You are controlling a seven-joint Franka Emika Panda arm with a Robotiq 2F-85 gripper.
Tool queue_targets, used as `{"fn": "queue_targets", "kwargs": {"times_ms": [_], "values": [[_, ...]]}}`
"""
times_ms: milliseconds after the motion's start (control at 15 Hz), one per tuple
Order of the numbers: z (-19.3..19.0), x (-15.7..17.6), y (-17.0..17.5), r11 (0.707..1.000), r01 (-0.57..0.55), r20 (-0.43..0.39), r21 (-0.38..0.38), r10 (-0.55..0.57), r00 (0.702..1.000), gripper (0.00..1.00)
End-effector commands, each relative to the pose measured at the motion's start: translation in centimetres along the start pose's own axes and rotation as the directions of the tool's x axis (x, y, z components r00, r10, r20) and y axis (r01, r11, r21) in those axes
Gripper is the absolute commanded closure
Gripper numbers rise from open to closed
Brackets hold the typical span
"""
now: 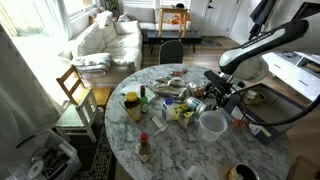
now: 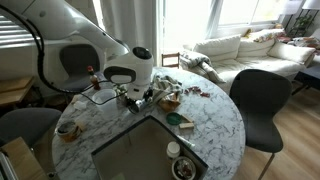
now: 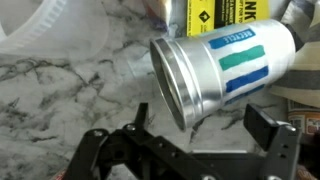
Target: Remote the plastic cup and silver cup from the clear case and put them in an upright position
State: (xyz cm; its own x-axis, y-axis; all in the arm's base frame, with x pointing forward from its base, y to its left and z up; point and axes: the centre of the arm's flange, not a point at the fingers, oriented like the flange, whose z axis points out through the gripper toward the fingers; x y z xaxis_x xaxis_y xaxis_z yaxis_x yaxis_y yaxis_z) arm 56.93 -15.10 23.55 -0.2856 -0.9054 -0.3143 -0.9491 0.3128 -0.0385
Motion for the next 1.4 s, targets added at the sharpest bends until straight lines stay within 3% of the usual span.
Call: {"fn": "queue_targets", "kwargs": {"times_ms": [0,133,200,333,733,933,1133,1333], "values": [[1.1,0.2,-0.7,0.998,-0.024,0.051,0.057,0.021,0.998,0.0],[1.6,0.2,-0.9,0.997,-0.042,0.073,0.069,0.037,0.997,0.0],[1.7,0.2,-1.0,0.997,-0.048,0.079,0.065,0.043,0.996,0.25],[1.8,0.5,-1.0,0.997,-0.056,0.065,0.053,0.052,0.997,0.32],[0.3,1.4,-1.1,0.995,-0.057,0.029,0.083,0.054,0.998,0.81],[-0.9,1.7,-1.3,0.992,-0.057,0.013,0.11,0.056,0.998,0.99],[-2.7,1.6,-1.5,0.991,-0.047,-0.012,0.123,0.049,0.999,1.0],[-5.6,1.1,-1.3,0.994,-0.012,-0.103,0.106,0.023,0.994,0.99]]}}
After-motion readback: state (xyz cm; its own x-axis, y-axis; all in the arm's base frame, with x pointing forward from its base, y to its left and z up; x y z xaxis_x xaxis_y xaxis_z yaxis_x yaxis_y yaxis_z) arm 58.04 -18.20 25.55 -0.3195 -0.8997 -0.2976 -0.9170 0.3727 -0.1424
